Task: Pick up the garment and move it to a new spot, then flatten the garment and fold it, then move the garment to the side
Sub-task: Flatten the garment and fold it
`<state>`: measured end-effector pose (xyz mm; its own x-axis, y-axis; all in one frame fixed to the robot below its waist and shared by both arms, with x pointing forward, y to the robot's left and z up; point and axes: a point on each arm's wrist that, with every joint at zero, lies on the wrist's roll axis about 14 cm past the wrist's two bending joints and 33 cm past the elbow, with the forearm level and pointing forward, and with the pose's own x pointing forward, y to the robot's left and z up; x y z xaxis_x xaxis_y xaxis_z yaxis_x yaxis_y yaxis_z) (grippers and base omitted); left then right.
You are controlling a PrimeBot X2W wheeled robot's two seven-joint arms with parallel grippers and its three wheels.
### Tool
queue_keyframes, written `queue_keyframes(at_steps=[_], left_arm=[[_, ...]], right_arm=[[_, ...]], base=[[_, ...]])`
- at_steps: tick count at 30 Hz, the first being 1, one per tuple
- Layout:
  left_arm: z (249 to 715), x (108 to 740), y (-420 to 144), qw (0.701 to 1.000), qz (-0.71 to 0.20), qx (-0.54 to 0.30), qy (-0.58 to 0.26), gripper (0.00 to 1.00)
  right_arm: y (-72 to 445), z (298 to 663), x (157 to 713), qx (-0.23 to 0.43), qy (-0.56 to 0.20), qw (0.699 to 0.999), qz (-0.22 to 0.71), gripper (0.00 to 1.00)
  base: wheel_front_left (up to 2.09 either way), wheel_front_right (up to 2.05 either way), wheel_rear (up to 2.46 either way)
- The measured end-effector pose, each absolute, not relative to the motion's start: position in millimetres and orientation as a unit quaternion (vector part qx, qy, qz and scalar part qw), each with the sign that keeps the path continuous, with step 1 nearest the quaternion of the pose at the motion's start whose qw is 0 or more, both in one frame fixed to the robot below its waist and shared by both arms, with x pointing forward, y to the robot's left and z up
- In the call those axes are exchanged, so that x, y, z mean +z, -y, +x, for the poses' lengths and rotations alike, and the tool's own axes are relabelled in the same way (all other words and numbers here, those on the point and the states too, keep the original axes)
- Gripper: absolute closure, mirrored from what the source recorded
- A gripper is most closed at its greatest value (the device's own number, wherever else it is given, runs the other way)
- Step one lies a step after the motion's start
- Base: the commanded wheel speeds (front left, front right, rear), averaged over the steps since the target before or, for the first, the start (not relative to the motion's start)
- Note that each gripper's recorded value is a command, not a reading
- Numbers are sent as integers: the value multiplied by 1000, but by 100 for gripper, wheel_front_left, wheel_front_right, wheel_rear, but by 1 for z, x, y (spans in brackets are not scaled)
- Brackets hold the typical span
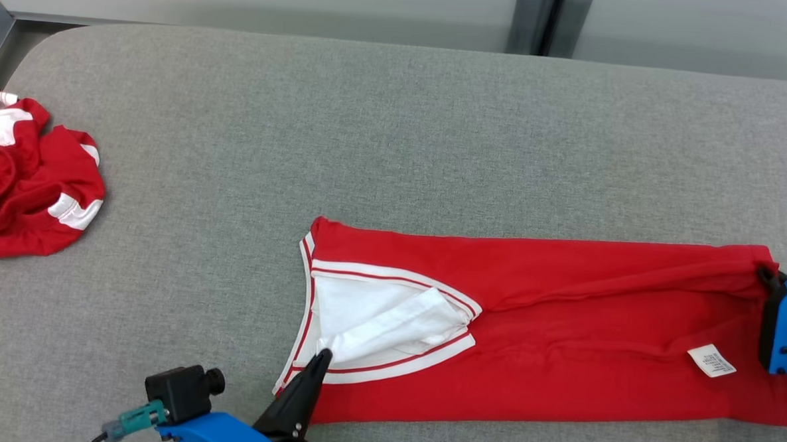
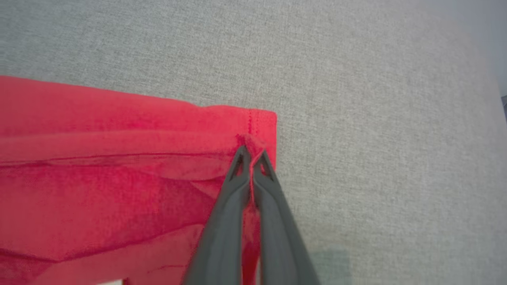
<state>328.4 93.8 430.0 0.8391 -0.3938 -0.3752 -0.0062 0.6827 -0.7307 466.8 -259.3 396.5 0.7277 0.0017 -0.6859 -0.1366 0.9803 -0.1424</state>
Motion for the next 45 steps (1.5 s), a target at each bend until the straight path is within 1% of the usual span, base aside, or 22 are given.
queue_keyframes(at_steps=[1, 5, 7, 13, 15, 19, 22, 27, 33, 37, 39, 42, 45], left_arm=[[325, 428, -92, 878, -381, -113, -267, 0], [324, 431, -92, 886, -368, -119, -256, 0], [328, 435, -99, 898, -352, -115, -237, 0], [360, 467, -130, 944, -290, -93, -125, 0], [374, 477, -141, 957, -262, -85, -89, 0], [400, 488, -161, 983, -166, -67, -37, 0], [418, 497, -164, 988, -142, -59, -10, 0], [438, 491, -172, 992, -113, -47, -9, 0], [443, 473, -178, 993, -111, -37, -31, 0], [443, 466, -179, 992, -115, -33, -39, 0], [443, 464, -181, 992, -115, -30, -42, 0], [441, 461, -183, 991, -120, -24, -44, 0], [439, 458, -183, 991, -122, -24, -47, 0]], right_arm=[[259, 464, 396, 35, -369, 925, -86, 0], [259, 457, 403, 29, -360, 930, -65, 0], [263, 454, 414, 20, -345, 937, -53, 0], [261, 444, 449, 1, -287, 958, -11, 0], [259, 440, 456, -5, -274, 962, -10, 0], [252, 436, 464, -20, -243, 970, 17, 0], [247, 434, 461, -32, -230, 972, 39, 0], [249, 430, 443, -58, -230, 970, 55, 0], [262, 434, 425, -91, -236, 966, 63, 0], [262, 441, 415, -98, -241, 963, 73, 0], [260, 441, 405, -97, -260, 958, 69, 0], [254, 430, 379, -92, -311, 944, 66, 0], [255, 428, 371, -92, -328, 938, 63, 0]], base=[[0, 0, 0], [0, 0, 0], [0, 0, 0], [0, 0, 0], [0, 0, 0], [0, 0, 0], [0, 0, 0], [0, 0, 0], [0, 0, 0], [0, 0, 0], [0, 0, 0], [0, 0, 0], [0, 0, 0]])
